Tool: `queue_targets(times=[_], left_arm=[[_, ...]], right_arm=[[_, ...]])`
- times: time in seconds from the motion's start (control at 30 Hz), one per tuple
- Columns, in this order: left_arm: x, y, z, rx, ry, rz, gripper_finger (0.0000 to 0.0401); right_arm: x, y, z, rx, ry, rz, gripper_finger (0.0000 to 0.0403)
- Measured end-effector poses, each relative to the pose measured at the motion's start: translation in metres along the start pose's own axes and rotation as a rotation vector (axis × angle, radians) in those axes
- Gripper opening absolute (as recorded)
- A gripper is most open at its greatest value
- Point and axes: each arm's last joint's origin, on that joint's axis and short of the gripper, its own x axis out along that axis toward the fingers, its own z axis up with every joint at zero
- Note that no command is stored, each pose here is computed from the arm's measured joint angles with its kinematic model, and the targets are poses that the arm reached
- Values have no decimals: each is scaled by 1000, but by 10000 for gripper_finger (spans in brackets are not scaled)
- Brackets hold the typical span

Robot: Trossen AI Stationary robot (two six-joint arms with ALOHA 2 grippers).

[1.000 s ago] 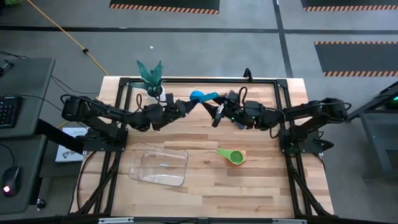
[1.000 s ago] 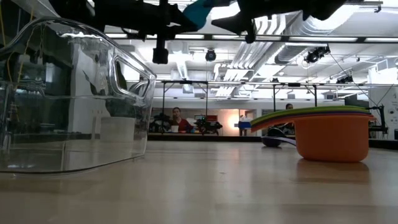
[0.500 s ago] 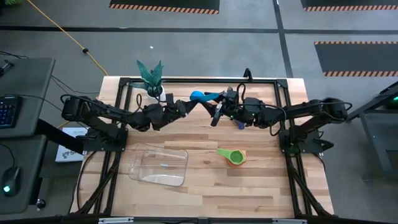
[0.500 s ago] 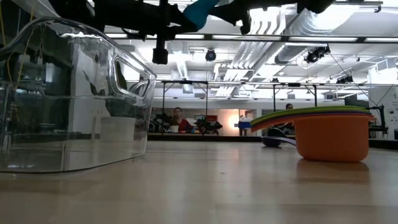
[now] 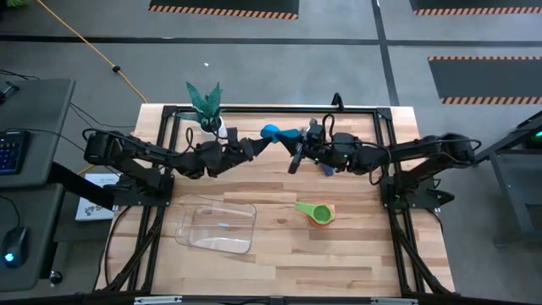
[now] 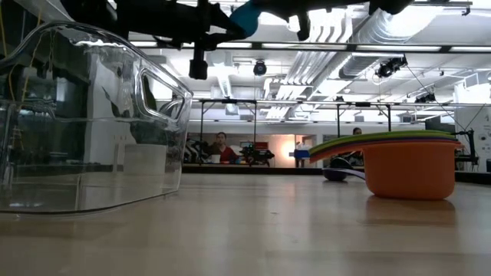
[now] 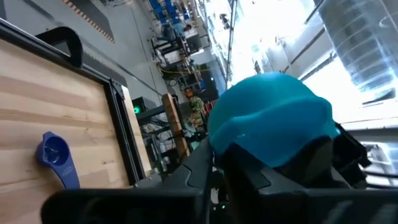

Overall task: Nest measuring cups in basket
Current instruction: Stack the light blue measuring cup on top of the green measuring cup

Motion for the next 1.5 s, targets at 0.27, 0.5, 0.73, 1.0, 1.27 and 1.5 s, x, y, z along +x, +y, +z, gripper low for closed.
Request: queue_targets(times=[0.27,0.5,0.73,1.0,1.27,1.5], left_arm=[[6,4,8,80,131,-48,80],[14,13,27,159,222,-93,153],[9,-2,53,266,311,-246,176],[-15,-48,79,628,226,-275,176],[-35,-80,93,1000,215,-139,176],[-37,-81,92,984,182,-94,176]], right_arm=[[-25,-16,22,-70,144,-72,5],[-73,-31,47,-126,307,-114,2],[-107,-36,49,59,528,29,1],[-96,-21,31,283,847,346,1],[-67,-8,16,217,1343,469,0],[-42,0,-17,231,1561,725,0]])
